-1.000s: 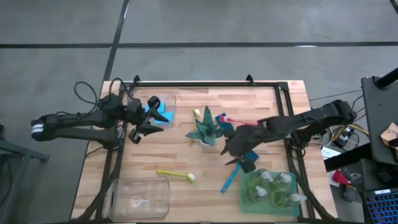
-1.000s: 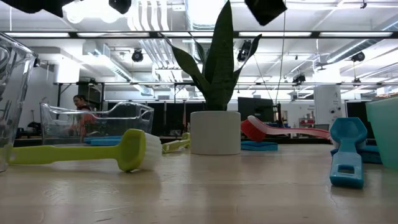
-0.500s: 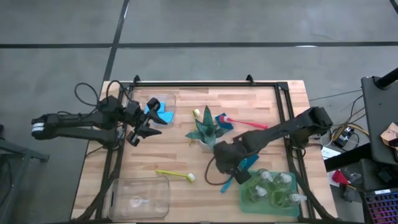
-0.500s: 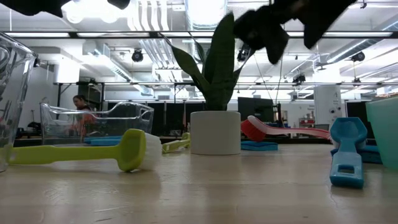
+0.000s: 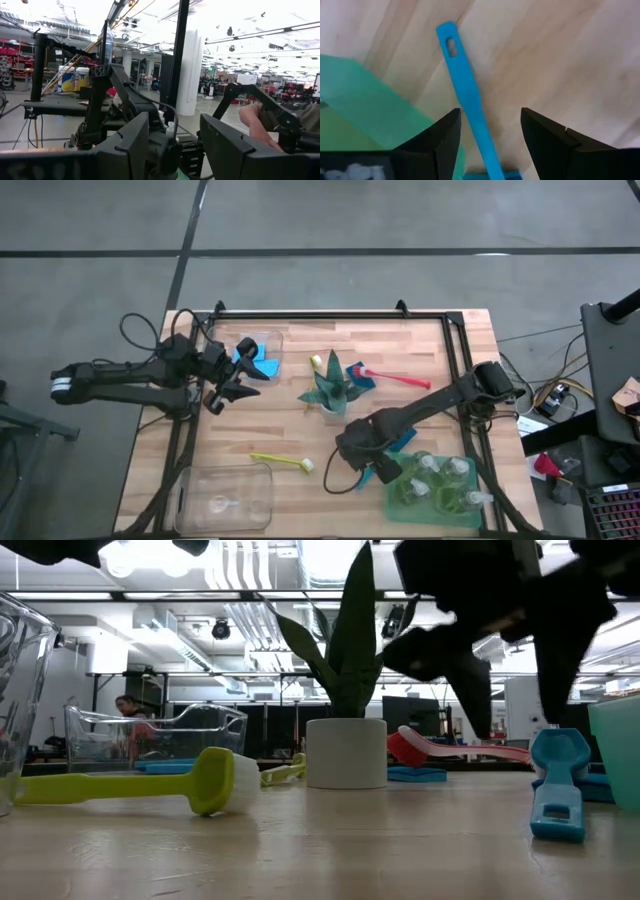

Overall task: Pick & Place Kitchen Sink Supplies
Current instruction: Put the blue dish brush into the bottom transparent bin

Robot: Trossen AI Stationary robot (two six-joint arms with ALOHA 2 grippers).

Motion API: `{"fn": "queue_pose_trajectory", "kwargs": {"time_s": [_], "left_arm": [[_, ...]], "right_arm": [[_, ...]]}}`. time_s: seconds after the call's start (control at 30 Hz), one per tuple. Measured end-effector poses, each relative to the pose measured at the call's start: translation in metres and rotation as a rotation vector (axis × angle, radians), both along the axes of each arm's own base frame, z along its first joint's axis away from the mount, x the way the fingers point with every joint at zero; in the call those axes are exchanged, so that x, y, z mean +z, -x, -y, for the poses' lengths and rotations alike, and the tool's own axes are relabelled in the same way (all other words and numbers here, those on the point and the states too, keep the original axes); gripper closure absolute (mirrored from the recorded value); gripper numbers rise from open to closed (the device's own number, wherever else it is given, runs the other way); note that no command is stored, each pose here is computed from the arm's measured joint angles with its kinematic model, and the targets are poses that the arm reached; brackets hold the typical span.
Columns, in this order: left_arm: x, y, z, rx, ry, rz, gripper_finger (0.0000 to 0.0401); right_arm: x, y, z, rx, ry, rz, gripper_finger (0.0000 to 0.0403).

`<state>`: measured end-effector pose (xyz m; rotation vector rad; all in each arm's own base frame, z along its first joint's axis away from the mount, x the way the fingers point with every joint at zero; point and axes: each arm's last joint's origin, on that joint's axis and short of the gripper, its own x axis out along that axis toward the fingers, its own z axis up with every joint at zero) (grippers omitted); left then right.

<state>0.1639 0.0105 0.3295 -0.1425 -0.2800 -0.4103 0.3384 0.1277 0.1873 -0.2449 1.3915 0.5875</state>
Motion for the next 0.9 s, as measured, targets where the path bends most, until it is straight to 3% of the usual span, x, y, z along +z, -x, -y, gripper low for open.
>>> {"fn": "queue_pose_trajectory", "kwargs": {"time_s": [0.5, 0.9], "left_arm": [[0.001, 0.001, 0.0, 0.0, -0.001, 0.009, 0.0229], [0.001, 0.001, 0.0, -0.001, 0.0, 0.008, 0.0229]], "right_arm": [[-0.048, -0.005, -0.011, 0.03, 0.056, -0.137, 0.0209], [-0.033, -0.009, -0.012, 0.031, 0.06, -0.082, 0.0347]]}}
